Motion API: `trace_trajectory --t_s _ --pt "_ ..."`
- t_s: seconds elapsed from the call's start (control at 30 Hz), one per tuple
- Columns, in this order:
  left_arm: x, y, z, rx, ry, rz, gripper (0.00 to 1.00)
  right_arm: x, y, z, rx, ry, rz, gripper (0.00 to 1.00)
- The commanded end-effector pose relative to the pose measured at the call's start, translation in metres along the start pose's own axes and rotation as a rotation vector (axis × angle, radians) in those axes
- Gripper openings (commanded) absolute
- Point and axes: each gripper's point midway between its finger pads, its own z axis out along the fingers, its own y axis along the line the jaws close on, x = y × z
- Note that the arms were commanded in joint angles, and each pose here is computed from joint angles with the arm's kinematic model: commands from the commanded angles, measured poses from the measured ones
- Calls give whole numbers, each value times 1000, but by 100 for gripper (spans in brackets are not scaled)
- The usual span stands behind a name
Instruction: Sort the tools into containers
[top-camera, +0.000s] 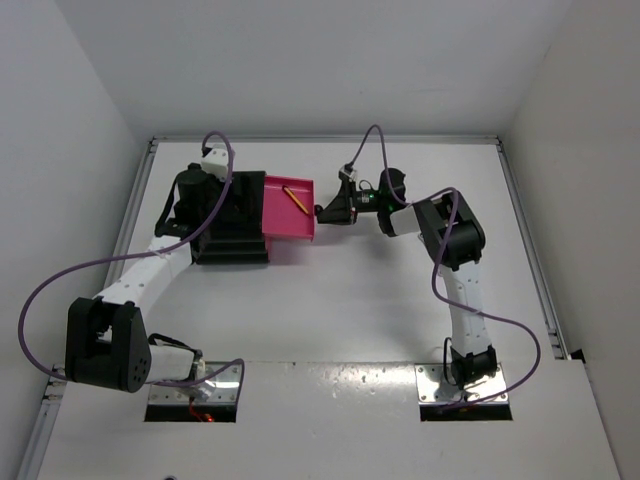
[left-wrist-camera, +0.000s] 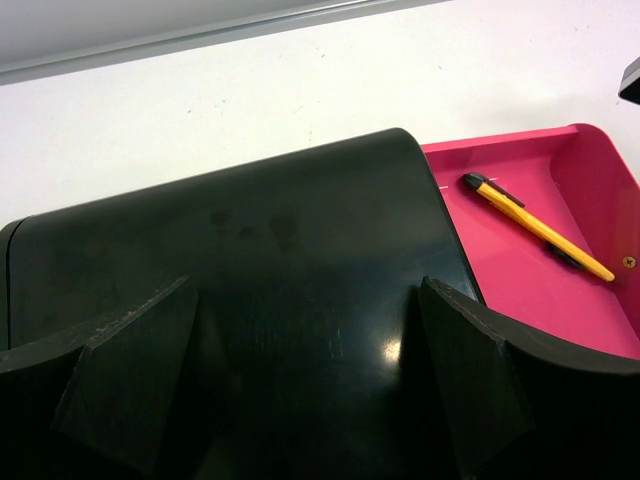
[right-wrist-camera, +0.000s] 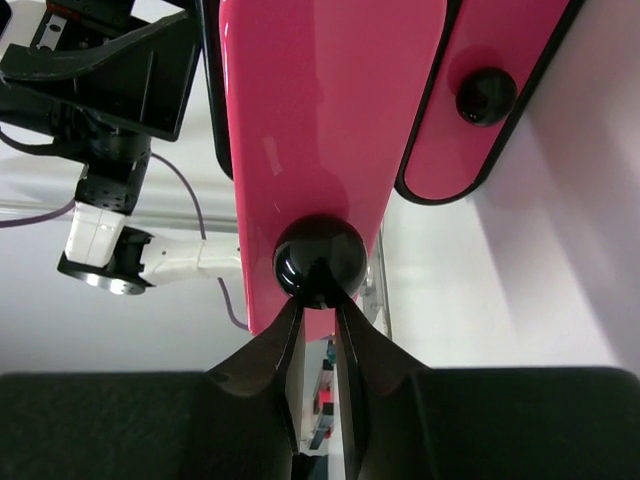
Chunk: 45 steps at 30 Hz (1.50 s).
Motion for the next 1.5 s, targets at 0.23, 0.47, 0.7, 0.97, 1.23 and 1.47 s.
trace_trajectory --t_s 0.23,0.47,0.7,0.97,1.23,1.47 --pt "116 -3 -20 14 383 -46 100 -14 56 23 -61 30 -220 17" --pt "116 -3 -20 14 383 -46 100 3 57 49 -78 102 -221 22" --pt "116 -3 -20 14 383 -46 100 10 57 70 -84 146 -222 23" --pt "116 -3 -20 14 383 -46 100 8 53 91 -93 181 -222 24" --pt "116 -3 -20 14 383 -46 100 26 41 121 -95 237 -195 25" --pt "112 -5 -21 23 373 -47 100 32 39 131 -101 257 -203 27"
